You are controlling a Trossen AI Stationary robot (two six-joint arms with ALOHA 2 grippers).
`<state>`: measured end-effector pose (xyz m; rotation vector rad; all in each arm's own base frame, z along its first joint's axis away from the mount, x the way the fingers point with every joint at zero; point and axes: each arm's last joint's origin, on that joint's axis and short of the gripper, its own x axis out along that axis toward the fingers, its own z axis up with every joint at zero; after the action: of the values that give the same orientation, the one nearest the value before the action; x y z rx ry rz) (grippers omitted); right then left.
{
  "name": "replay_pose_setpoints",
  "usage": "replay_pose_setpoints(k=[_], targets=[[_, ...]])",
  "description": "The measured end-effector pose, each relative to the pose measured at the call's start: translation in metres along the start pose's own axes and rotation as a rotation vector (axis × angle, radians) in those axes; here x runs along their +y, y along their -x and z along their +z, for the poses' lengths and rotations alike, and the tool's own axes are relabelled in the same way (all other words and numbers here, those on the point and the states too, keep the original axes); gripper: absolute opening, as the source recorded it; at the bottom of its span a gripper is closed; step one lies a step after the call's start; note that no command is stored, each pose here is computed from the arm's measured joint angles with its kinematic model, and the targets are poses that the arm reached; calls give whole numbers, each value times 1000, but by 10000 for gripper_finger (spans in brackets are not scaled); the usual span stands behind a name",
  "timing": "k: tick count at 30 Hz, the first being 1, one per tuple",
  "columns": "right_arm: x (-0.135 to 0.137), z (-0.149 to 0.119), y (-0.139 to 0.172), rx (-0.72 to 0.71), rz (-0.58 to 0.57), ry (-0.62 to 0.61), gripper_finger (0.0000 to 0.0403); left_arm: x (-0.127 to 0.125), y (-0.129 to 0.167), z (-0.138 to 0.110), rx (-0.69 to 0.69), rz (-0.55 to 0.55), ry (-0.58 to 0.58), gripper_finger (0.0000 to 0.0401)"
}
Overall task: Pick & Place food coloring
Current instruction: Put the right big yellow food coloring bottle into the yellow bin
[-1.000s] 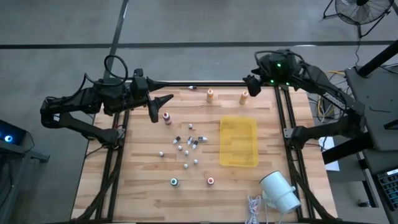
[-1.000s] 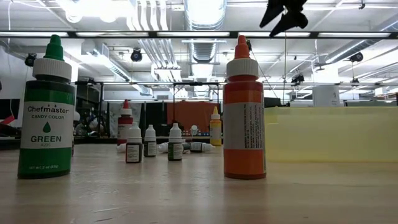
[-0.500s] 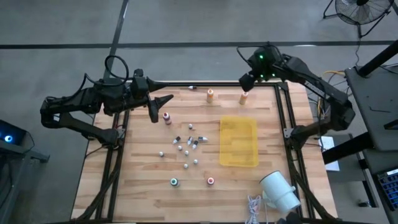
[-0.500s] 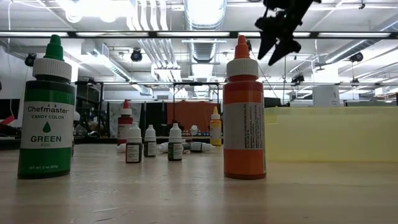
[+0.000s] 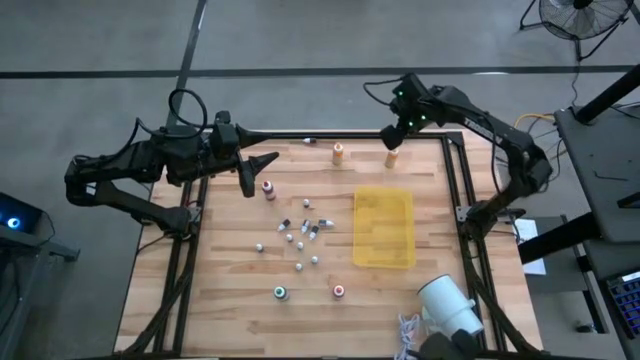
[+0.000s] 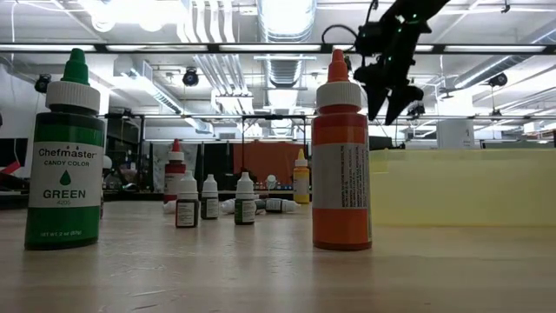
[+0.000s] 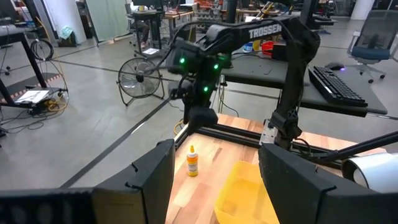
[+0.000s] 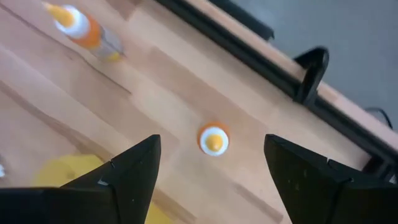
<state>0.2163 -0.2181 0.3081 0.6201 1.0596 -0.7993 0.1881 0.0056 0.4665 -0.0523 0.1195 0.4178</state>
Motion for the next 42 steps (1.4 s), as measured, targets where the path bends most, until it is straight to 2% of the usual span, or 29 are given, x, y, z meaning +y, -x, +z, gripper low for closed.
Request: replay_pose_setpoints(k=[10,42], targets=[[0,0,-31,149,-28,5,269,0,0,0,1,1,-1,204],[0,5,-87,294,-72,74,244,-2,-5,-10,35,4,22,204]])
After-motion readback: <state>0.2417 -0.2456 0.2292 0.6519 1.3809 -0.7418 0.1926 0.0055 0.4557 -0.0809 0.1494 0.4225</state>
